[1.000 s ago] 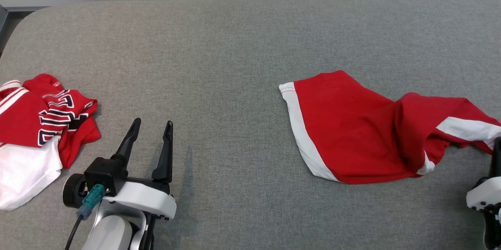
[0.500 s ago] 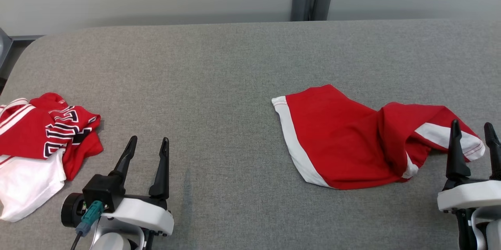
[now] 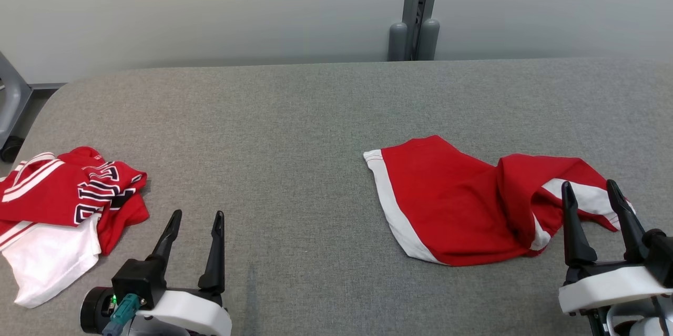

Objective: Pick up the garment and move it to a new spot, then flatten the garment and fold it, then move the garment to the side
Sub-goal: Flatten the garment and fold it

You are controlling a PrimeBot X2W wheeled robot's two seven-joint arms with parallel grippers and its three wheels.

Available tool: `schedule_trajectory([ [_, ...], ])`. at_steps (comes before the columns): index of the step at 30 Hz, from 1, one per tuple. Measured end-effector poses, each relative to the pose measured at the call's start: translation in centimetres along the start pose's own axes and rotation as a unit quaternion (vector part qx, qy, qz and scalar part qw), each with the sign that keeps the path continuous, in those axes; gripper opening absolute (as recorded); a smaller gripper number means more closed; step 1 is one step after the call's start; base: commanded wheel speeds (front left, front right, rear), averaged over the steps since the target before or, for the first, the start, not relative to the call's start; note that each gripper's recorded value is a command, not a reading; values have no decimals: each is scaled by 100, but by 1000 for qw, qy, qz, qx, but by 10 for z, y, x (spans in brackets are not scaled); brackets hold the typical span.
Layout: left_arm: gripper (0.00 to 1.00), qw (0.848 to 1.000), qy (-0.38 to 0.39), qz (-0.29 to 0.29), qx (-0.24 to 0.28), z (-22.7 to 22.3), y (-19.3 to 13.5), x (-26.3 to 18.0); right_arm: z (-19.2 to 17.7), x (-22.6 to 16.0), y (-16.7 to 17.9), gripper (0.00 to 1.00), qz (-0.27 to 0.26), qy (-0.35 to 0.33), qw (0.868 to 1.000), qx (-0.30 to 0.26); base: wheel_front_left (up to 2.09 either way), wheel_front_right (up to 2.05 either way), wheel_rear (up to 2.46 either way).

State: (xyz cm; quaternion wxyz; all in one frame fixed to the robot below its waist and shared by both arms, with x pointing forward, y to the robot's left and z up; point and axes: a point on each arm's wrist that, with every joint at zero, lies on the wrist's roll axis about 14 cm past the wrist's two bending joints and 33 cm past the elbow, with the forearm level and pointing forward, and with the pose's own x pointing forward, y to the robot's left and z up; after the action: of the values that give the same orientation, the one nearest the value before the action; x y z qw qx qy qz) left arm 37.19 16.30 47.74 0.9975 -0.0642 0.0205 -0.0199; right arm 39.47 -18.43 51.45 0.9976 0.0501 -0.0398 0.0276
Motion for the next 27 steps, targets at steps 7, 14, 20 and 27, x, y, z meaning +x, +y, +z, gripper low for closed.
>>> schedule_trajectory([
  [7,100,1000,1,-3,-1,1,-2,-3,2,-1,4,100,6,0,1000,1,0,0,0],
  [14,100,1000,3,-7,-2,0,-5,-3,1,0,5,100,6,1,1000,5,0,0,0],
  [20,100,999,2,-54,-5,3,-33,12,-5,5,6,100,8,10,1000,6,0,0,0],
  [27,100,989,33,-143,-17,-10,-92,30,-12,17,7,100,12,17,1000,4,0,0,0],
])
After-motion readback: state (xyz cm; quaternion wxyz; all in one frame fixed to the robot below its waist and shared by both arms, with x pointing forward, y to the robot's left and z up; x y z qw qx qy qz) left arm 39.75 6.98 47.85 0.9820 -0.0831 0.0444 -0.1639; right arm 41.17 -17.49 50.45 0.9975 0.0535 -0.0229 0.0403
